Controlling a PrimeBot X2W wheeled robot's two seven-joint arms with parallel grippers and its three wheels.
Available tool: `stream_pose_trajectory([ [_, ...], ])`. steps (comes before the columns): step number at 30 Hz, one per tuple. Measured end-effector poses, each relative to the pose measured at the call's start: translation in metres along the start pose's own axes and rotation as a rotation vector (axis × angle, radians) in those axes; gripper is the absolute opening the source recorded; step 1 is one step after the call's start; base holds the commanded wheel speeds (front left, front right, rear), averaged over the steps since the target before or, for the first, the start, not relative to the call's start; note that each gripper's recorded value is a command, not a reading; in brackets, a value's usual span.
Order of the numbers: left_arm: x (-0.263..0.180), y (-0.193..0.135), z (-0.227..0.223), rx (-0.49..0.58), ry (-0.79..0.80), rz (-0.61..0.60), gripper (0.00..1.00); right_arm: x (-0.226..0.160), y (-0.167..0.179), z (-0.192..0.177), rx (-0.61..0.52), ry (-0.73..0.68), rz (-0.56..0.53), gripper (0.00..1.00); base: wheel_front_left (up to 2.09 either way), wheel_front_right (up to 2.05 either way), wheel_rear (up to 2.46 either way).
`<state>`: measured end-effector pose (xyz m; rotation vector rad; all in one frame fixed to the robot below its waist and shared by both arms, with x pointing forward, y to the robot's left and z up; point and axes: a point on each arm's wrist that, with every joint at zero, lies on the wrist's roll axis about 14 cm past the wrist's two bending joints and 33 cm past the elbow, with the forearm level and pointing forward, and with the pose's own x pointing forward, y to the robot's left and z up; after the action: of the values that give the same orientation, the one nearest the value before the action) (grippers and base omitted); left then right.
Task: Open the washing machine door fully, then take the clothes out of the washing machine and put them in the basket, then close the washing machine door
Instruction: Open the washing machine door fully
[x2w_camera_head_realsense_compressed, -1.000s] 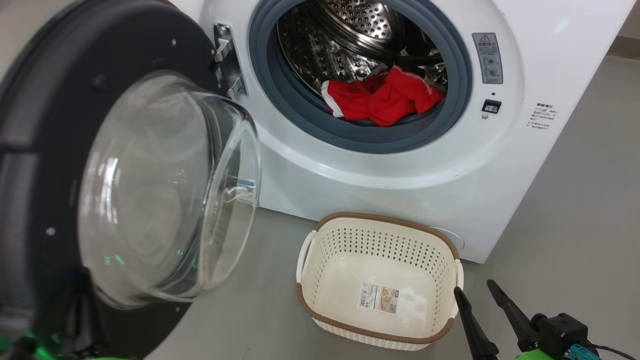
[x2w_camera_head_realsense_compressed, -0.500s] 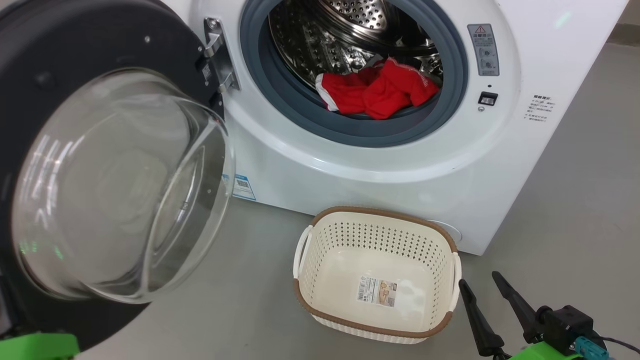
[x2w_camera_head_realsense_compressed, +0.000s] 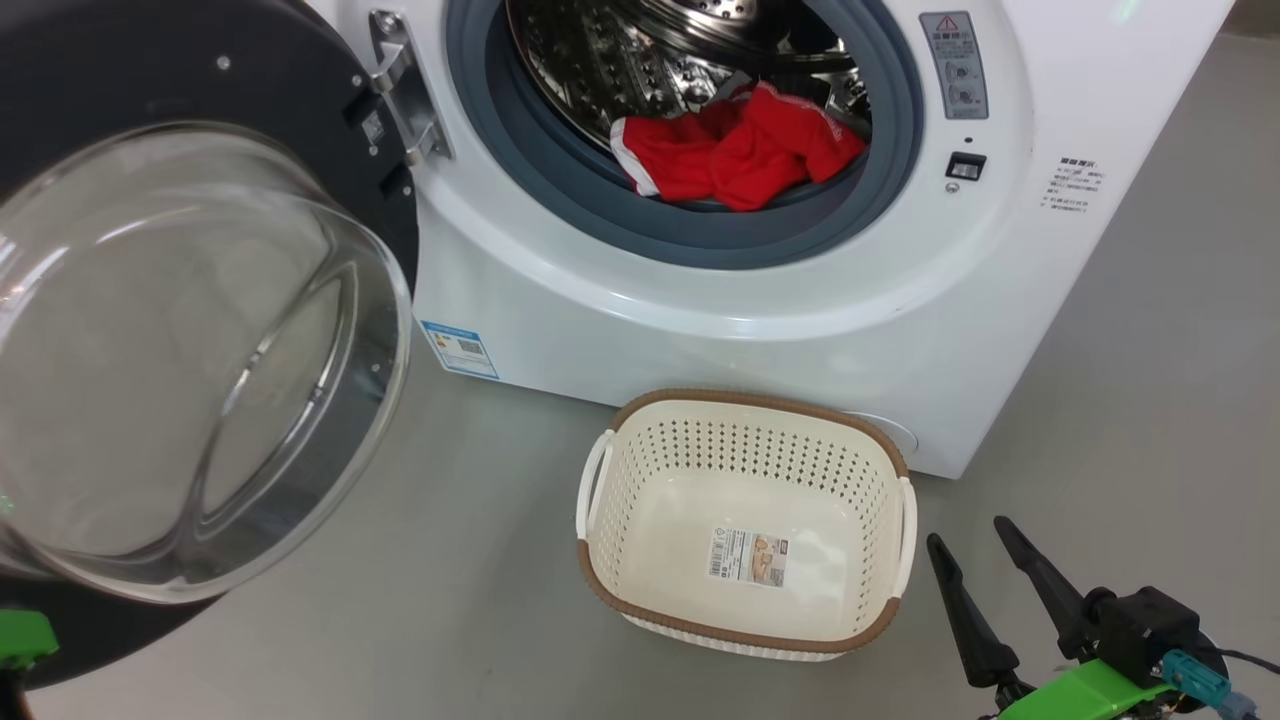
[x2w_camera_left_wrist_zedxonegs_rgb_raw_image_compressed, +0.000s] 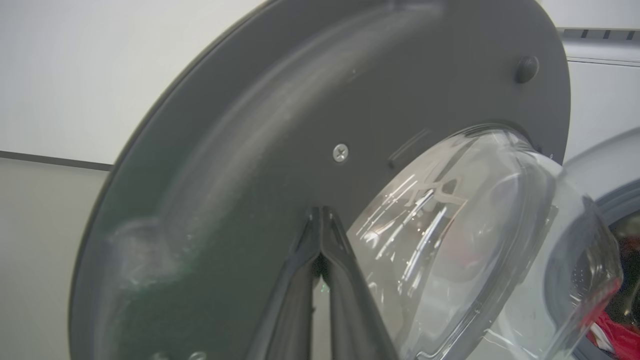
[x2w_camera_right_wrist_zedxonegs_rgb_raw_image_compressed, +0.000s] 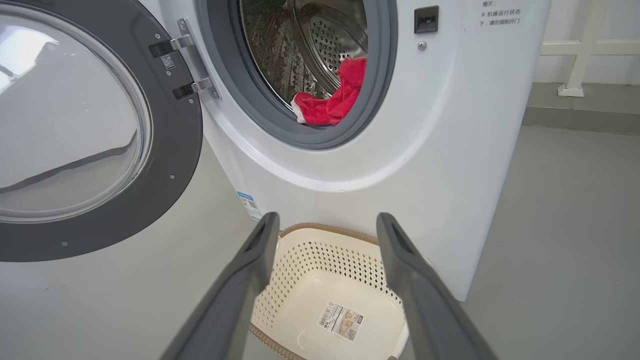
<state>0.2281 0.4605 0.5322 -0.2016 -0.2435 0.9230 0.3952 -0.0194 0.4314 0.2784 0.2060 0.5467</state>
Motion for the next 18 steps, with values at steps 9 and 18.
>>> stream_pose_trajectory([
  [9, 0.019, 0.001, -0.004, 0.014, 0.014, 0.024, 0.00, 0.000, -0.009, -0.003, 0.006, 0.007, -0.019, 1.00, 0.00, 0.00, 0.00],
  [18, 0.019, 0.005, -0.004, 0.000, 0.014, 0.041, 0.00, -0.002, -0.009, 0.001, 0.000, -0.005, -0.025, 1.00, 0.00, 0.00, 0.00],
])
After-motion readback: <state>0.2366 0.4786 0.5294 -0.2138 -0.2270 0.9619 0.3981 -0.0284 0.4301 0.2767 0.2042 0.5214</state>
